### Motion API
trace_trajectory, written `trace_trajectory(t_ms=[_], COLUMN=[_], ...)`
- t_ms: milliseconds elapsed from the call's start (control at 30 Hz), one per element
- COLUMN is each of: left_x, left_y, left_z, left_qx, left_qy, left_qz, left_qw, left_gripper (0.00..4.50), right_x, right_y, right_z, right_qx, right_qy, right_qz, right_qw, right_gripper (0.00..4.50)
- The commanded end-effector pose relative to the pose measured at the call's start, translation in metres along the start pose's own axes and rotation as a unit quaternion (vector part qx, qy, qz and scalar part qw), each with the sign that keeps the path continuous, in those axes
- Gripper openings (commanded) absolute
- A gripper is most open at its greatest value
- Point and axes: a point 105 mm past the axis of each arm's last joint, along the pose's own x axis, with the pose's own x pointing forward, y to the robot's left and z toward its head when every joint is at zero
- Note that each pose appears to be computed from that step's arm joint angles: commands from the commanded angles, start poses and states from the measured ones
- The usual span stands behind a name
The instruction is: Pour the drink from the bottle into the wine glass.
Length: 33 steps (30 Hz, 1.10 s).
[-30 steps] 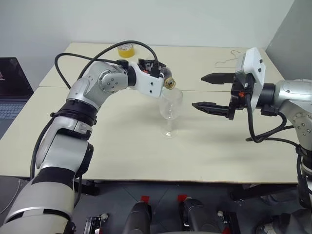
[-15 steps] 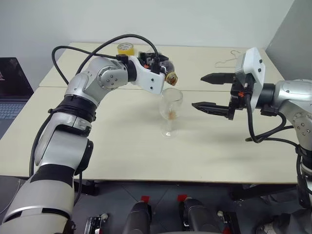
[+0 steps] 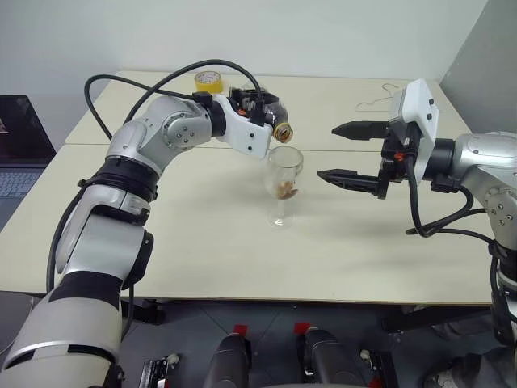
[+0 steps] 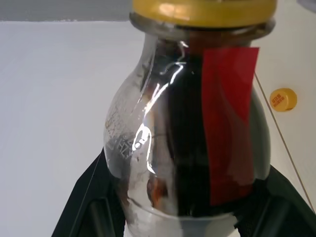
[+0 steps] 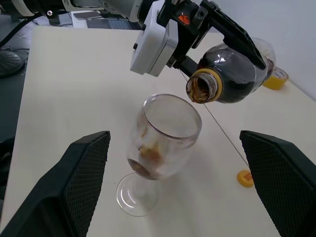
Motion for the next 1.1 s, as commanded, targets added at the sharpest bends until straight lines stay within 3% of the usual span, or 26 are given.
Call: trace_trajectory(t_ms=[33, 233, 367, 600, 733, 867, 1100], left_x=[-0.008, -0.009, -0.012, -0.025, -0.038, -0.056, -0.091], left_y=[0.028, 0.028, 0.032, 0.032, 0.032, 0.034, 0.0], left_z=[-0.001, -0.005, -0.012, -0.022, -0.033, -0.054, -0.083], left_qx=[0.018, -0.004, -0.11, -0.29, -0.404, -0.511, -0.637], left_qy=[0.002, 0.009, 0.01, -0.007, -0.012, 0.005, 0.061], left_qz=[0.039, 0.047, 0.069, 0.087, 0.123, 0.185, 0.261], left_qw=[0.999, 0.999, 0.991, 0.953, 0.906, 0.839, 0.723], left_gripper=[2.54, 2.54, 2.54, 2.54, 2.54, 2.54, 2.54], right_x=[-0.001, 0.0, 0.001, 0.002, 0.002, 0.003, 0.01], right_y=[0.001, 0.001, 0.002, 0.003, 0.002, 0.002, 0.007], right_z=[0.01, 0.009, 0.009, 0.009, 0.008, 0.007, 0.007], right_qx=[-0.017, -0.017, -0.016, -0.015, -0.016, -0.016, -0.012], right_qy=[-0.014, -0.015, -0.015, -0.015, -0.014, -0.012, -0.016], right_qz=[0.0, 0.002, 0.005, 0.008, 0.011, 0.015, 0.041], right_qw=[1.0, 1.0, 1.0, 1.0, 1.0, 1.0, 0.999], right_gripper=[4.5, 4.5, 4.5, 4.5, 4.5, 4.5, 4.5])
